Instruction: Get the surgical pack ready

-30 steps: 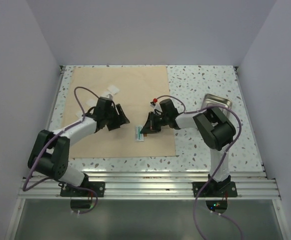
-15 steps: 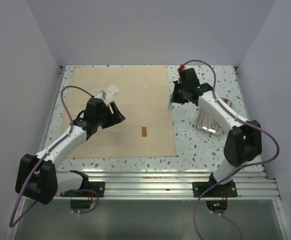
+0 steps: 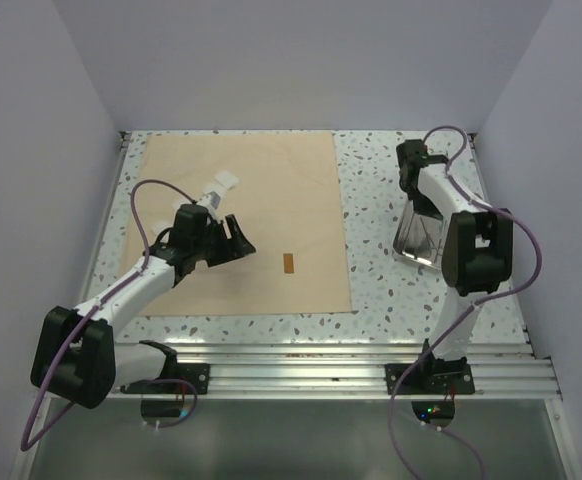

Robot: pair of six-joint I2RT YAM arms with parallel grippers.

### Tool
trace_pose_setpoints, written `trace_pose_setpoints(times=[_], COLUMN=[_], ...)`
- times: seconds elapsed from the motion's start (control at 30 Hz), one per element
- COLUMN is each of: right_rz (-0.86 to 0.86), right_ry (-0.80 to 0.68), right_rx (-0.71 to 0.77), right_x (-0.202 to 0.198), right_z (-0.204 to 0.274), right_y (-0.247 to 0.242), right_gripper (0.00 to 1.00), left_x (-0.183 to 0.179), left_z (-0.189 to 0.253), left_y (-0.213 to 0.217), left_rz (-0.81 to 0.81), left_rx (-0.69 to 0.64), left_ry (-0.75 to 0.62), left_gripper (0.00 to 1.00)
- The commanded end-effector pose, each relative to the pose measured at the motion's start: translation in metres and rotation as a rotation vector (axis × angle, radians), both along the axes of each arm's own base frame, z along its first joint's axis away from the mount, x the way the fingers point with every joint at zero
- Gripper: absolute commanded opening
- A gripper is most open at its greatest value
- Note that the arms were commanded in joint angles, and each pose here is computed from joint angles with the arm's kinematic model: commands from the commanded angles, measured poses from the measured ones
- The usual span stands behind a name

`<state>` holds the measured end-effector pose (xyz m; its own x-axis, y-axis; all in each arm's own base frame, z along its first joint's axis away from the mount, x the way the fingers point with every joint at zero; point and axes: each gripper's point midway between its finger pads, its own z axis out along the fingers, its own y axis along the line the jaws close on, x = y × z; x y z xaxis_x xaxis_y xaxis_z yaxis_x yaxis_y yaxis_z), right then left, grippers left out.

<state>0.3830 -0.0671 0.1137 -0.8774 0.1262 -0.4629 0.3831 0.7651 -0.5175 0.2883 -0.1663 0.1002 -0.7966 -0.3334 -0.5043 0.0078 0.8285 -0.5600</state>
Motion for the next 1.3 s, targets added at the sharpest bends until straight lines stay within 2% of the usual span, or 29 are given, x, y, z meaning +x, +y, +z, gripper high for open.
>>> trace_pose_setpoints(times=[0.0,0.03,0.13,0.17,0.23,0.27,0.33,0.37,0.5,0.57,0.6,0.77,0.8,0.83,0.9,0.97,1.0,1.07,1.27], right_rz=[-0.009,-0.008,-0.030,-0.030,-0.023,-0.019,-0.008,-0.007,0.047,0.148,0.181,0.442,0.501,0.569,0.648,0.661,0.683,0.679,0.706], right_ry=[-0.027,0.031,0.072,0.094,0.095,0.099,0.098,0.096,0.047,0.017,-0.046,-0.106,-0.179,-0.132,-0.170,-0.103,-0.117,-0.054,-0.021], right_rx=[-0.119,-0.137,-0.185,-0.180,-0.151,-0.142,-0.118,-0.117,-0.067,-0.025,0.024,0.486,0.570,0.714,0.883,1.056,1.104,1.190,1.283], right_x=[0.029,0.030,0.040,0.043,0.047,0.046,0.043,0.038,0.025,0.020,0.017,-0.003,0.003,-0.012,-0.013,-0.031,-0.029,-0.042,-0.052], right_z=[0.018,0.003,0.005,-0.004,-0.007,-0.008,-0.010,-0.006,0.014,0.016,0.033,0.023,0.033,0.020,0.020,-0.001,-0.002,-0.021,-0.039], right_y=[-0.012,-0.013,-0.018,-0.017,-0.012,-0.010,-0.004,-0.003,0.020,0.053,0.067,0.181,0.202,0.229,0.265,0.292,0.304,0.326,0.371], right_gripper=[0.00,0.00,0.02,0.13,0.22,0.30,0.38,0.46,0.49,0.49,0.49,0.47,0.47,0.47,0.47,0.45,0.45,0.45,0.45], left_x=[0.004,0.003,0.003,0.002,0.003,0.003,0.004,0.003,0.008,0.009,0.009,0.009,0.006,0.007,0.004,0.003,0.005,0.005,0.003], left_z=[0.007,0.007,0.004,0.002,0.000,-0.002,-0.002,-0.004,0.001,0.002,0.001,-0.007,-0.009,-0.010,-0.011,-0.018,-0.017,-0.023,-0.042], left_y=[-0.005,-0.005,-0.003,-0.003,-0.003,-0.004,-0.005,-0.005,-0.003,-0.002,-0.001,-0.003,-0.007,-0.012,-0.020,-0.028,-0.032,-0.042,-0.065], left_rz=[-0.048,-0.049,-0.050,-0.050,-0.052,-0.053,-0.060,-0.060,-0.051,-0.046,-0.044,-0.045,-0.061,-0.072,-0.103,-0.121,-0.123,-0.144,-0.177], left_rx=[-0.007,-0.005,0.004,0.007,0.009,0.009,0.006,0.008,0.024,0.030,0.033,0.024,0.005,-0.019,-0.051,-0.053,-0.054,-0.053,-0.074], left_ry=[-0.053,-0.051,-0.049,-0.046,-0.042,-0.035,-0.035,-0.028,-0.039,-0.040,-0.039,-0.019,-0.009,-0.010,0.006,0.025,0.028,0.050,0.114], left_gripper=[0.70,0.70,0.70,0.70,0.70,0.70,0.70,0.70,0.70,0.70,0.70,0.68,0.66,0.66,0.60,0.54,0.52,0.47,0.31])
